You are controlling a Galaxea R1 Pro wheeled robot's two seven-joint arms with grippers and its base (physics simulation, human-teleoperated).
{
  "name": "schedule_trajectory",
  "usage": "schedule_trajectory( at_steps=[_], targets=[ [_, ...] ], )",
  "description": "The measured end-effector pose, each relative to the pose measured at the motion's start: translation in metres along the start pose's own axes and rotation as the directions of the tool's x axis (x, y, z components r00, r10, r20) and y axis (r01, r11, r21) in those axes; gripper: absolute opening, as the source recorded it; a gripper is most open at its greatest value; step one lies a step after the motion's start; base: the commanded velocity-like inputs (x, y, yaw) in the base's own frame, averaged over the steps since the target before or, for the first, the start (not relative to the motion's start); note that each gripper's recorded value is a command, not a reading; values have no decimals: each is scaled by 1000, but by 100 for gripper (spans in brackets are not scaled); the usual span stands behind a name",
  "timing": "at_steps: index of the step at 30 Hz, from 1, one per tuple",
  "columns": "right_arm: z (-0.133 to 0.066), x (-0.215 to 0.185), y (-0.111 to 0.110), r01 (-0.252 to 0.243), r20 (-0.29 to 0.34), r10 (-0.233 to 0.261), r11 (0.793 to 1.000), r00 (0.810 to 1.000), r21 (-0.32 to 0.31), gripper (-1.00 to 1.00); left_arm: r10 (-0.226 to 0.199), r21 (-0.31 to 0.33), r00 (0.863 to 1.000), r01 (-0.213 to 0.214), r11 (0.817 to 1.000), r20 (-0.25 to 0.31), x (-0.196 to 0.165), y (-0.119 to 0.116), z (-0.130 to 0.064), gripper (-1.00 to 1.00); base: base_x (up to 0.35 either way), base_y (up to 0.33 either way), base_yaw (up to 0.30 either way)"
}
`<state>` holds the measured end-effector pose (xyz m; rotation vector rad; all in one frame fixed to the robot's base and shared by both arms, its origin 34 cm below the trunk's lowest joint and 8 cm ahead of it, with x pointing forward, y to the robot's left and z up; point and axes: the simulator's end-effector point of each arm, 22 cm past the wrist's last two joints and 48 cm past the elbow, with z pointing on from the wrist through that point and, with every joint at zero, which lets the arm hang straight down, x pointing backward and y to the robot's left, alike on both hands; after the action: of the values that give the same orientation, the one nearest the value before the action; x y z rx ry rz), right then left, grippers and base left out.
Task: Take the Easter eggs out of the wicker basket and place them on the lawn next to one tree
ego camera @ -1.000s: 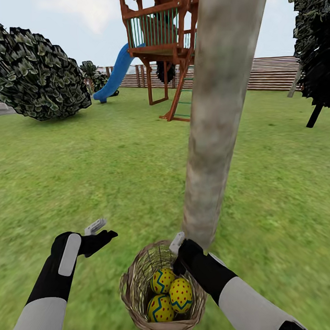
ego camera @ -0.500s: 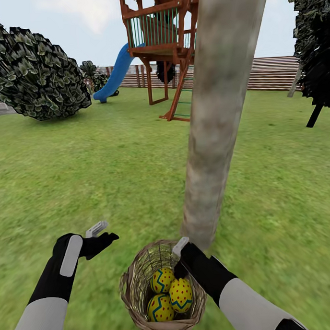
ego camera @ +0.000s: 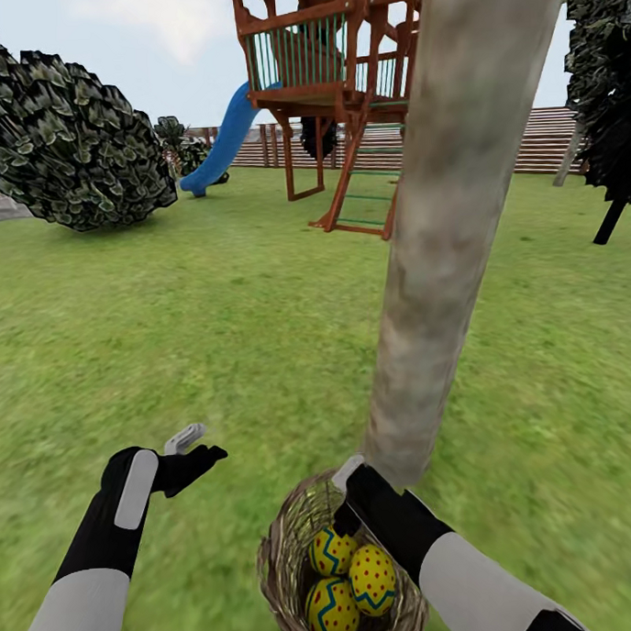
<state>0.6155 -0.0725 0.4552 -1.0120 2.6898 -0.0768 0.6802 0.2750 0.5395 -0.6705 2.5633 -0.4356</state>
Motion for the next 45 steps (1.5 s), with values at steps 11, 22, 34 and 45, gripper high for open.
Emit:
schedule_trajectory(
  at_steps=[11, 22, 34, 45],
  targets=[
    [11, 30, 23, -102, -87, 94, 990, 992, -96, 100, -6, -3, 1000, 5, 1000, -9, 3, 2, 2, 100, -118, 120, 0],
    [9, 31, -9, -276, -74, 271, 959, 960, -66, 100, -4, 2, 1000, 4, 1000, -2, 1, -1, -2, 100, -8, 94, -218],
    [9, 39, -33, -397, -68, 395, 917, 916, -28, 100, -12, 27, 1000, 12, 1000, 0, 1, -7, -3, 100, 0, 61, -142],
    [29, 38, -35, -415, -29, 414, 909, 910, -29, 100, -41, 82, 999, 40, 996, 4, 7, -7, 9, 100, 0, 0, -1]
  ],
)
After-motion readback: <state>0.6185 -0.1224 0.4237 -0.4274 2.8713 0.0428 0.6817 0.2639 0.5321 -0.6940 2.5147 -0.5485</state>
